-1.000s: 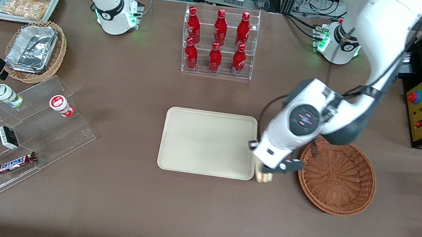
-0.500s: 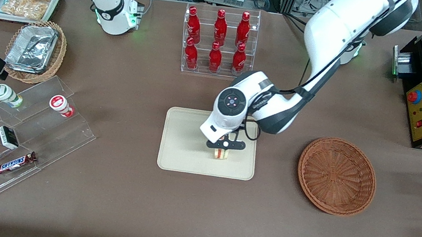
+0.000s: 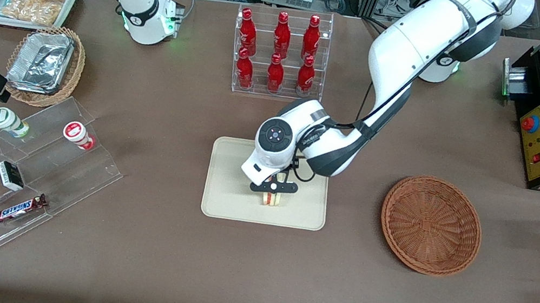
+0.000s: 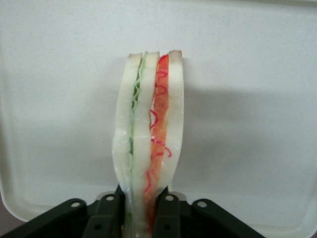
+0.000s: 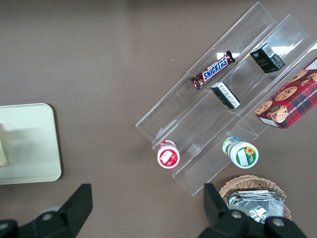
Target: Place sandwich from basket to tray
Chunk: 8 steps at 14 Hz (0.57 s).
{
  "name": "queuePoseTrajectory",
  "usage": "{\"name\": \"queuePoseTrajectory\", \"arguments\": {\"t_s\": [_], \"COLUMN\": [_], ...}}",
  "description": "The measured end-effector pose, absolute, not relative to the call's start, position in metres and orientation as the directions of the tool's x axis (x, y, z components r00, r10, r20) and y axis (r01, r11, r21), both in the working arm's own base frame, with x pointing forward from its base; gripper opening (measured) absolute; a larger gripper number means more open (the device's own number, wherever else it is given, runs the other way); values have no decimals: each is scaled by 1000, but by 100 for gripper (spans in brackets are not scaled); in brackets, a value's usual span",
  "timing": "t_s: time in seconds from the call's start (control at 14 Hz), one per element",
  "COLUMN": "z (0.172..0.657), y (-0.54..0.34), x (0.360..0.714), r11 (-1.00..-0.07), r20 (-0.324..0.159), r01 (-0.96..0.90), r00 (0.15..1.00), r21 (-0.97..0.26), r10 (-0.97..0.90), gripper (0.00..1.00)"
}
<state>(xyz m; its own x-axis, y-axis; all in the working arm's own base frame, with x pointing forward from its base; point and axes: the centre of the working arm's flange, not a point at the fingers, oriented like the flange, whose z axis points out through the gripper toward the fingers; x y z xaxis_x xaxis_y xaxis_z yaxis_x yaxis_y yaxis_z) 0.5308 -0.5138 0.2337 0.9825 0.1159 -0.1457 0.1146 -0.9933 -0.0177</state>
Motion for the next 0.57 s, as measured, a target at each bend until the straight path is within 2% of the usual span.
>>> {"name": "queuePoseTrajectory", "arguments": {"t_s": [0.07, 0.21, 0.57], "z": [234, 238, 277], "y": [-514, -514, -502], "x": [532, 535, 557], "r11": [-993, -993, -989], "r20": [-144, -135, -99], "r01": [116, 118, 148], "r00": [983, 984, 984], "r21": [-17, -11, -21], "r10": [117, 118, 149], "gripper": [31, 47, 96]}}
